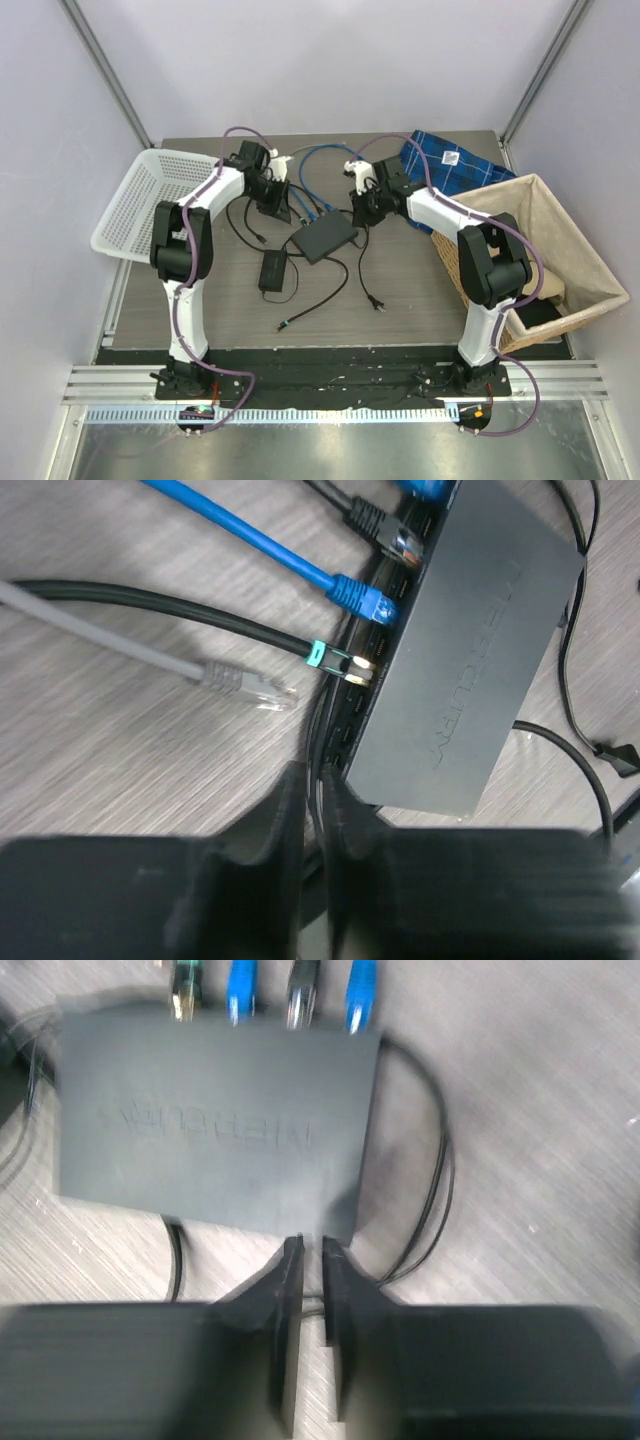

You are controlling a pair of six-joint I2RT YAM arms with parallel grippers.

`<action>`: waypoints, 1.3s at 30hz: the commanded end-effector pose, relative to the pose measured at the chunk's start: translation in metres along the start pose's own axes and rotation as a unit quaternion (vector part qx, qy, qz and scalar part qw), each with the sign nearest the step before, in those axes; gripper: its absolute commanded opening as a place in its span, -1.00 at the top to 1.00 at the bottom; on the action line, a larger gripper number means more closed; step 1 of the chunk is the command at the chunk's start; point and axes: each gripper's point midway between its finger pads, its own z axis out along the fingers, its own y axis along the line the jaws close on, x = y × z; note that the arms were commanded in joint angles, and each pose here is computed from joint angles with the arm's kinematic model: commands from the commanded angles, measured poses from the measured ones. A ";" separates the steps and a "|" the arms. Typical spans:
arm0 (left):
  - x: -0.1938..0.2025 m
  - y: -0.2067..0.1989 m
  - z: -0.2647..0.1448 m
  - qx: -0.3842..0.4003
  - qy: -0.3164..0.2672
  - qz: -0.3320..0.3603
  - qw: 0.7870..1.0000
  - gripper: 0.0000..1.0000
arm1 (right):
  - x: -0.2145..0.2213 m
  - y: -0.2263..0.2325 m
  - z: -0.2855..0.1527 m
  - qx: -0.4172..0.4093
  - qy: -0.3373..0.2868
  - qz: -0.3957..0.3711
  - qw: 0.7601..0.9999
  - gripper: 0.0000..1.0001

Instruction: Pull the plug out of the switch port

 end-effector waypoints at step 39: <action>0.058 -0.090 -0.065 -0.002 0.056 0.189 0.980 0.62 | -0.018 -0.014 0.038 0.003 -0.003 0.041 0.999 0.86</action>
